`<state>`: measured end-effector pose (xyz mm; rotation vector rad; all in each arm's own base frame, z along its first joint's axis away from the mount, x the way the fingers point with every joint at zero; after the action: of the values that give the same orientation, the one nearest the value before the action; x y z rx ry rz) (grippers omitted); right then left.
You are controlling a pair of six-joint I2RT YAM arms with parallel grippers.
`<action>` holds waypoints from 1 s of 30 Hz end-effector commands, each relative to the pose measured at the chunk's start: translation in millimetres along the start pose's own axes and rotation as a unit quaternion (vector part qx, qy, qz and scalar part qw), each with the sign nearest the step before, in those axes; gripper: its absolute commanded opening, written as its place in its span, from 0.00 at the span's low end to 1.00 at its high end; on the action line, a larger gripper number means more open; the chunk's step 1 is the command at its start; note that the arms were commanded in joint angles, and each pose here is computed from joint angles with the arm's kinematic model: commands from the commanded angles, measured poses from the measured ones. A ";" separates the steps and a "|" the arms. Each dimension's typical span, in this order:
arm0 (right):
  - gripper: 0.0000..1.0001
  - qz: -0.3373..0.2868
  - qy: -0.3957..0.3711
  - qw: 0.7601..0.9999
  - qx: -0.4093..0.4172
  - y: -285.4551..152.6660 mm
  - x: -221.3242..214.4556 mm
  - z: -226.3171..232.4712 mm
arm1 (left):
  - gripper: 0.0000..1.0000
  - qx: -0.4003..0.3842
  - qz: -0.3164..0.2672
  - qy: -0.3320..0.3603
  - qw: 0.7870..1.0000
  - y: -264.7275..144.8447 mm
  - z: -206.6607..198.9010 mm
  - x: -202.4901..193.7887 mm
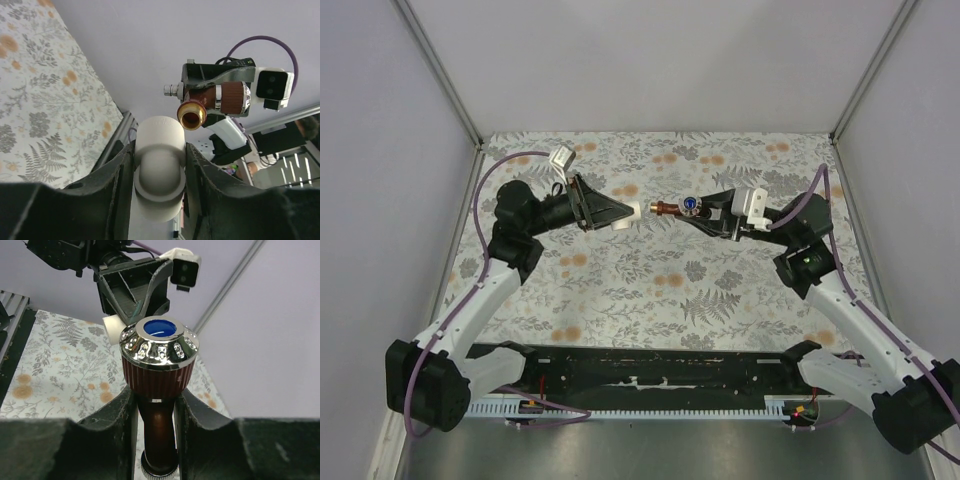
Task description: Install the water faucets
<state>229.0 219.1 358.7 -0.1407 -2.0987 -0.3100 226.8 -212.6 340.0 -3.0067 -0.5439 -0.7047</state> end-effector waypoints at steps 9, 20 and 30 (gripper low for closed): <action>0.00 -0.070 -0.141 0.987 0.038 16.1 46.8 -23.2 | 0.02 -0.058 0.044 -0.099 0.992 -2.3 -59.1 8.4; 0.00 -0.077 -0.158 0.983 0.050 13.8 54.3 -19.2 | 0.02 -0.065 0.063 -0.131 0.987 0.9 -69.1 14.4; 0.00 -0.104 -0.172 0.979 0.046 16.9 61.1 -22.3 | 0.02 -0.055 0.083 -0.150 0.984 0.2 -72.1 12.7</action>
<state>225.6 229.0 396.2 0.0268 -2.3800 -0.2685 214.9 -217.3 391.3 -3.2123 -0.3207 -0.2560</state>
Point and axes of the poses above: each gripper's point midway between its finger pads, its own y axis out along the fingers, its own z axis along the line the jaws close on, x = y × z, the point moved 4 cm from there along -y, back along the fingers, and after that the axes turned 4 degrees about -y, right-handed, at the moved point
